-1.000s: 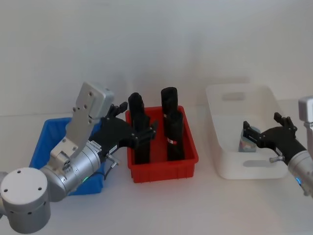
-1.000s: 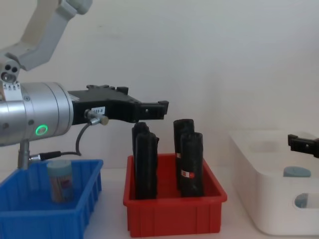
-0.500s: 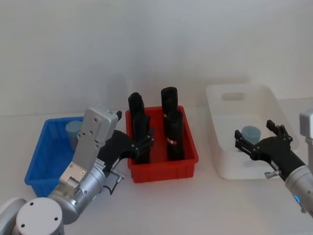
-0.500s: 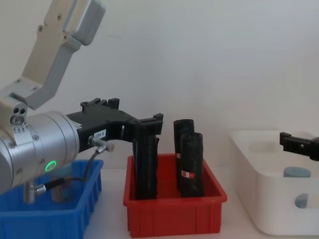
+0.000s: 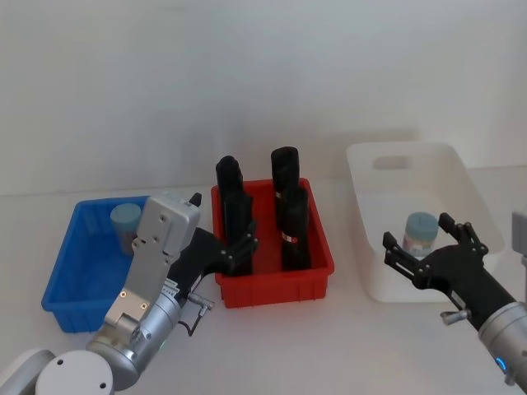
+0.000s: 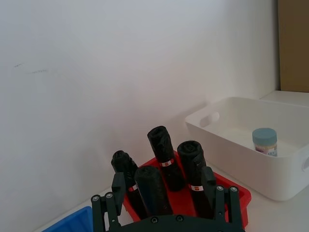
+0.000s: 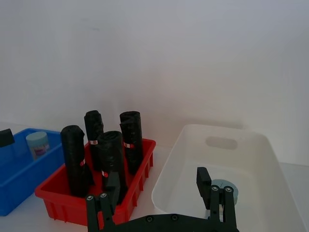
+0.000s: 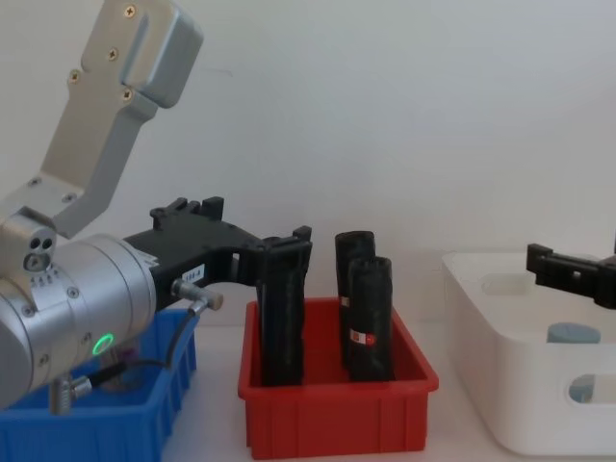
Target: Pick the cotton swabs from the blue box and place them into the white box.
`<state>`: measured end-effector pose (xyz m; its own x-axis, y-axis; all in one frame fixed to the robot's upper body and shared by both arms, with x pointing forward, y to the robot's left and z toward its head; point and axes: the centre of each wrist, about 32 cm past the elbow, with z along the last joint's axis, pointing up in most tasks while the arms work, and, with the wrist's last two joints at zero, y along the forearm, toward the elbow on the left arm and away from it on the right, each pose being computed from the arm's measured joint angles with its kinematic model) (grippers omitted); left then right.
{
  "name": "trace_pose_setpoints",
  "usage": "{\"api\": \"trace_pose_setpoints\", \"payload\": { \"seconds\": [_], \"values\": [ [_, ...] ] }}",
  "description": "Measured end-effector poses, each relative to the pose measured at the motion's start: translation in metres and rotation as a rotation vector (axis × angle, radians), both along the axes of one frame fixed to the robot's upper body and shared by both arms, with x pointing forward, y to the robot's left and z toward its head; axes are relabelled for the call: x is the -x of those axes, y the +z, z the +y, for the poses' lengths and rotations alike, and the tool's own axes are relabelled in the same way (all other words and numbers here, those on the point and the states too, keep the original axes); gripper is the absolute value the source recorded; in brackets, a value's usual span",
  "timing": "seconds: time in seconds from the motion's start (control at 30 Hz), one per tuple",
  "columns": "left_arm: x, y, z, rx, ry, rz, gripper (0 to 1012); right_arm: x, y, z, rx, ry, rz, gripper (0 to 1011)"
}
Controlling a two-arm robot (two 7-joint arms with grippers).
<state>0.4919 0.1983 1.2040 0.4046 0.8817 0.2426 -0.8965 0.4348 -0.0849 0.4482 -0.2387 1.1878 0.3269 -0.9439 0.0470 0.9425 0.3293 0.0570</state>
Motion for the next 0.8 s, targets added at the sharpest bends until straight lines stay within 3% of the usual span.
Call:
{"api": "trace_pose_setpoints", "payload": {
  "seconds": [0.8],
  "values": [
    [-0.0001,0.0004,0.0001,0.001,0.001,-0.001,1000,0.0047,0.0011,0.0018,-0.006,0.006,-0.003,1002]
  ]
}}
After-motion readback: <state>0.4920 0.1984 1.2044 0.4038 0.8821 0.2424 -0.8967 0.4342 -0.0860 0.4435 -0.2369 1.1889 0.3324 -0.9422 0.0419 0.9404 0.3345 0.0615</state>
